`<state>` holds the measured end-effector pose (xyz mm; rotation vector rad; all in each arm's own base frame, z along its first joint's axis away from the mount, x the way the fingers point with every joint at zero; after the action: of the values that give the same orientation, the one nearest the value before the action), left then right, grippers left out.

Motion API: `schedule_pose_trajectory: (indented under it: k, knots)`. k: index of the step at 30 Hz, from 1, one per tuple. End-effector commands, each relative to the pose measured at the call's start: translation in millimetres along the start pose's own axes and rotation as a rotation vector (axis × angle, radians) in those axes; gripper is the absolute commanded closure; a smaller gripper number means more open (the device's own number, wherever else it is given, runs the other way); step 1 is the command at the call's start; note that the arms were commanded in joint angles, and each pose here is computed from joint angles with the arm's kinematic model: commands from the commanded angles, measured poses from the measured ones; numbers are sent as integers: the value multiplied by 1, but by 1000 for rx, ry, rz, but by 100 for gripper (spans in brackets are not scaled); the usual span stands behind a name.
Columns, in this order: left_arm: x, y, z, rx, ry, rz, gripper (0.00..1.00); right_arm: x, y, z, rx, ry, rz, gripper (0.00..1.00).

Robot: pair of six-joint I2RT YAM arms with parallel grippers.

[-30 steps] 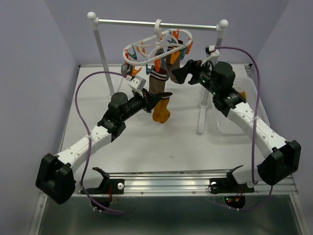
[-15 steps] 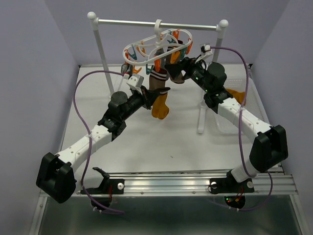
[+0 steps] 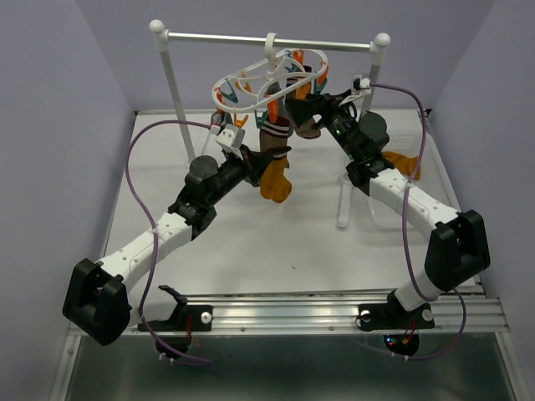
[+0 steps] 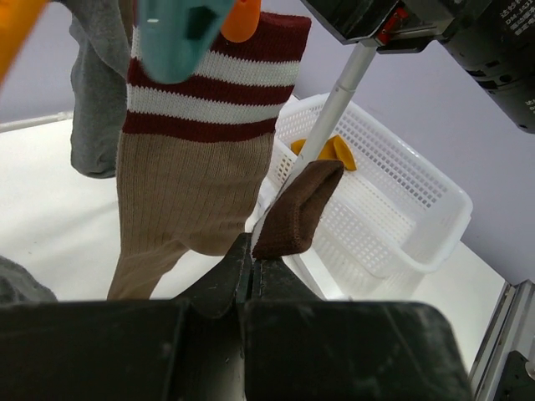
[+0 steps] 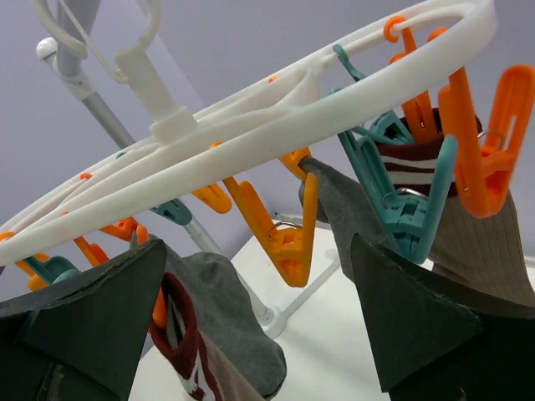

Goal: Clip the socks to the hanger

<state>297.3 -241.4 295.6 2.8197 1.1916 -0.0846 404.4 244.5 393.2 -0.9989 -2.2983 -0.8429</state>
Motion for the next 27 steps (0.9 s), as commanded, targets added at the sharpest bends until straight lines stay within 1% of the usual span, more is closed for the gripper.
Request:
schedule_pose_trajectory:
  k: [1, 5, 9, 13, 15, 18, 27]
  knots:
    - [-4, 5, -27, -109, 11, 13, 100, 15, 4, -13, -97, -26, -59, 3]
    - [-4, 9, -28, -111, 3, 19, 100, 16, 3, -15, -112, -23, -68, 5]
    - [-4, 9, -27, -113, 2, 17, 100, 22, 3, -17, -133, -35, -84, 13]
    - [-4, 10, -28, -116, 2, 18, 100, 25, 7, -17, -134, -52, -86, 16]
    - [-4, 11, -27, -116, -1, 18, 100, 26, 8, -17, -130, -51, -88, 19]
    - [-3, 13, -27, -118, -2, 15, 100, 30, 10, -15, -126, -49, -97, 20]
    - [-4, 14, -27, -116, 10, 30, 100, 22, 15, -24, -187, -49, -44, 19]
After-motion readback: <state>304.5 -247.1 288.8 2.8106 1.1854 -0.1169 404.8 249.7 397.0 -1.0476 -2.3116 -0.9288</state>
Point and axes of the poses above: each gripper's point midway between its finger pads, its own y axis out along the fingers, its own x axis along the line the jaws close on, z = x × y, the point moved 4 cm from there along -y, back along the fingers, and after that the axes turned 15 degrees about y, right-handed, at the moved point
